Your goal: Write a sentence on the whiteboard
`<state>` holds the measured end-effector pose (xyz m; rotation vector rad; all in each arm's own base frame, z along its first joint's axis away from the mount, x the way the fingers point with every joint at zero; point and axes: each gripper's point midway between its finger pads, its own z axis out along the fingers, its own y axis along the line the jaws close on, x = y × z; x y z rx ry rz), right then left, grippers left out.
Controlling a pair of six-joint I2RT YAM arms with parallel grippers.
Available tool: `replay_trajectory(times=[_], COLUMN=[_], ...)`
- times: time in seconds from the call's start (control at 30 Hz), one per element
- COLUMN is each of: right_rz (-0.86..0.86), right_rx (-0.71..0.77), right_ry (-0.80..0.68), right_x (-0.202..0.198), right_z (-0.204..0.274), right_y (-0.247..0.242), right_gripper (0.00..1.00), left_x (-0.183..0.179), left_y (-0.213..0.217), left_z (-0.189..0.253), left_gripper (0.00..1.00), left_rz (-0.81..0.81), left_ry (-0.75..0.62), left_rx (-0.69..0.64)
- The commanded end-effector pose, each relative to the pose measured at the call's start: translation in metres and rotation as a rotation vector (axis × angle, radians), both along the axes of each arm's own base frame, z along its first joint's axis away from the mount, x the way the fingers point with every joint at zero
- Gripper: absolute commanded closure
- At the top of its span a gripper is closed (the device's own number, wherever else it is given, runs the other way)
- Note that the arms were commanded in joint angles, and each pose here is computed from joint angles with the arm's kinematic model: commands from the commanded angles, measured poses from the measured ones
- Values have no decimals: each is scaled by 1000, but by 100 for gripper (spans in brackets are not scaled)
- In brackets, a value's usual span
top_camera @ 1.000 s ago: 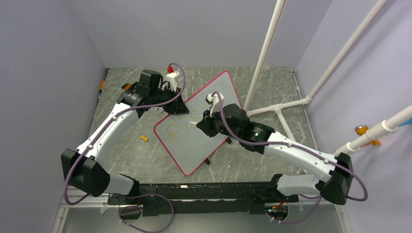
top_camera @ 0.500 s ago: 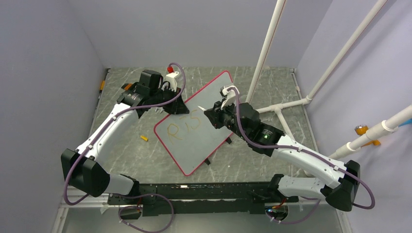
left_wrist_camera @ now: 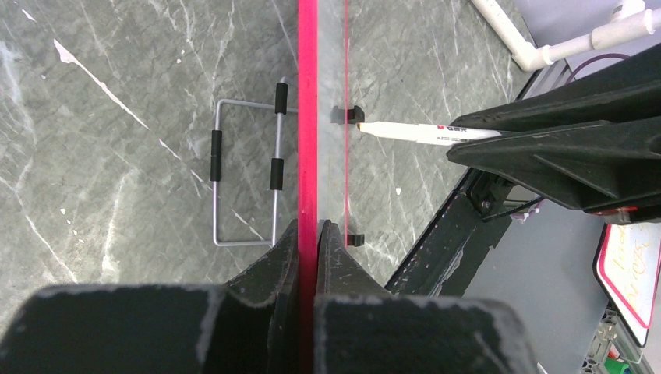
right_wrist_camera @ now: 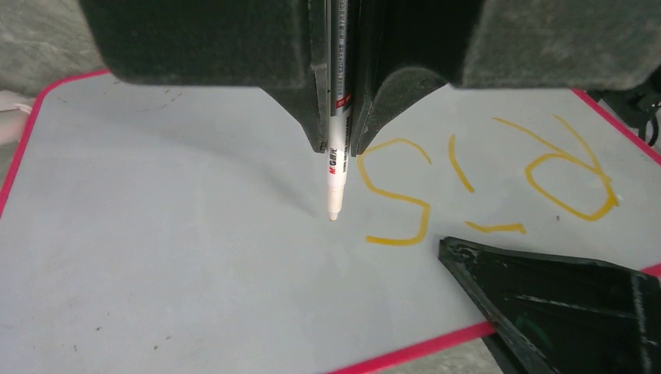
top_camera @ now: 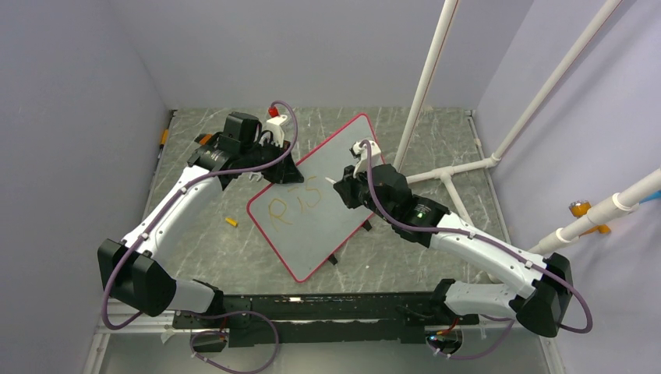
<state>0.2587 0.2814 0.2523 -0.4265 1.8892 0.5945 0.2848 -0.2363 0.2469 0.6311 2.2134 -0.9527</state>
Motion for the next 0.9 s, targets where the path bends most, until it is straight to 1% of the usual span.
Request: replay_trajectory(times=[0.0,0.43,0.6,0.87], right_rz=[6,16,-7,-56], right_rx=[21,27,17,-10], right_ry=[12,25,33,11], right_x=[1,11,18,29], right_z=[0,-9,-14,-9], right_y=[2,8,4,-6], right_gripper=[100,100,100,100], left_x=[34,34,34,34], left_y=[15,15,15,14], left_z=[6,6,7,7], left_gripper=[100,100,100,100], left_rz=[55,53,53,49], left_ry=[-211,-212,-214,-212], left_rx=[112,114,111,107])
